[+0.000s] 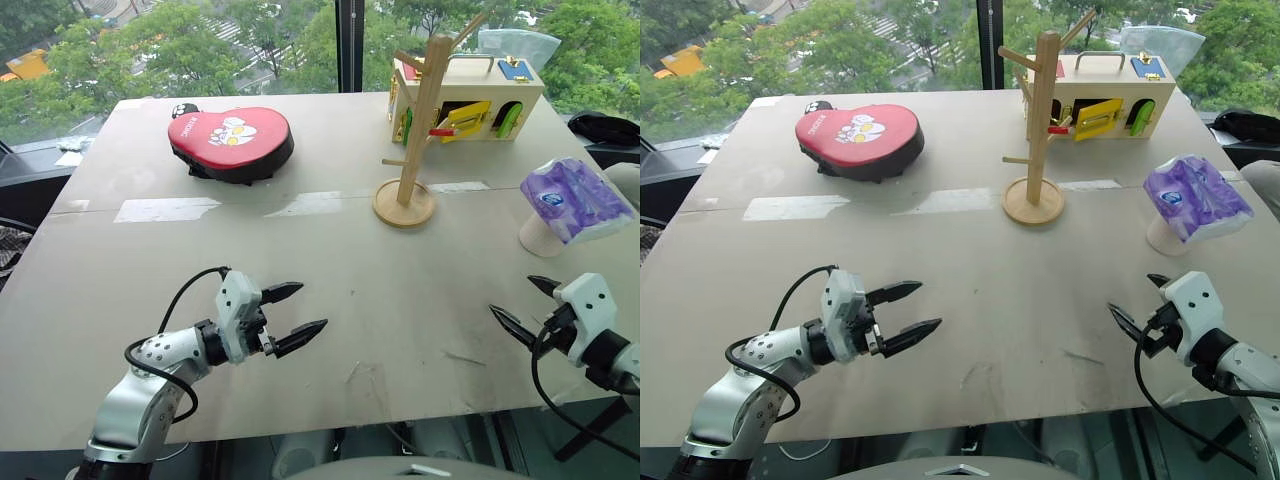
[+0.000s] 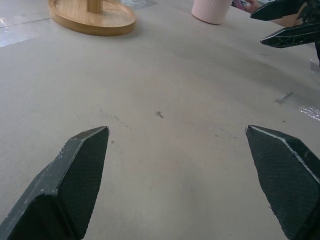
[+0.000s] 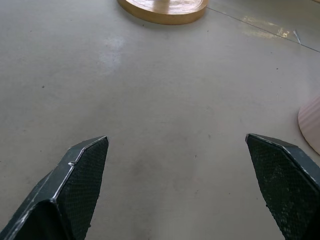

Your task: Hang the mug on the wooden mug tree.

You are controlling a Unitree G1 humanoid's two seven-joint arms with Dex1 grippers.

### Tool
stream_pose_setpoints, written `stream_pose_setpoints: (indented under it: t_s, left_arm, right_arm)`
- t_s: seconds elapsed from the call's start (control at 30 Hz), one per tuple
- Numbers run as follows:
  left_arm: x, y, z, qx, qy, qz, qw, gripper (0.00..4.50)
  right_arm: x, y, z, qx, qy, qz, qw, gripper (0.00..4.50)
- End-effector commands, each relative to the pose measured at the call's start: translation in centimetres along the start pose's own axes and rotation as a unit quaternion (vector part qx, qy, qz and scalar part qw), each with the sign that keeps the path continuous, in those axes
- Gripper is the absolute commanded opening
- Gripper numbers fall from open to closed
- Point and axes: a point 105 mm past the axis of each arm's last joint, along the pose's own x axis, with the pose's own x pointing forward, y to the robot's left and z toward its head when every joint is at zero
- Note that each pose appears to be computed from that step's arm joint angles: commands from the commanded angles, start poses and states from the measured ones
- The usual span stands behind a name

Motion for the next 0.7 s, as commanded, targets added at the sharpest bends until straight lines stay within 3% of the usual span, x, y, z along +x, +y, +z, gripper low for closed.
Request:
stream_pose_setpoints:
  t_s: [0.03,0.3,0.37,0.47,0.57,0.7]
  left_arm:
    - [0.4,0.3,1.7,0.029,-0.022,-0.008,0.999,4.5]
    - [2.4,-0.3,5.0,0.043,-0.078,-0.062,0.994,4.5]
    - [2.8,-0.5,5.7,0.048,-0.086,-0.073,0.992,4.5]
    - [3.4,-0.4,6.8,0.061,-0.097,-0.082,0.99,4.5]
    - [3.8,-0.5,7.2,0.068,-0.099,-0.088,0.989,4.5]
    - [3.9,-0.6,7.1,0.069,-0.095,-0.088,0.989,4.5]
  right_arm:
    - [0.6,-1.0,2.5,-0.05,-0.036,-0.029,0.998,4.45]
    - [1.7,-1.1,10.5,-0.191,-0.12,-0.039,0.973,4.45]
    - [1.5,-2.3,12.0,-0.282,-0.106,-0.078,0.95,4.45]
    - [1.1,-5.1,11.5,-0.412,-0.022,-0.128,0.902,4.45]
    - [0.7,-7.6,10.1,-0.459,0.044,-0.164,0.872,4.45]
    - [0.9,-8.8,8.4,-0.463,0.087,-0.173,0.865,4.45]
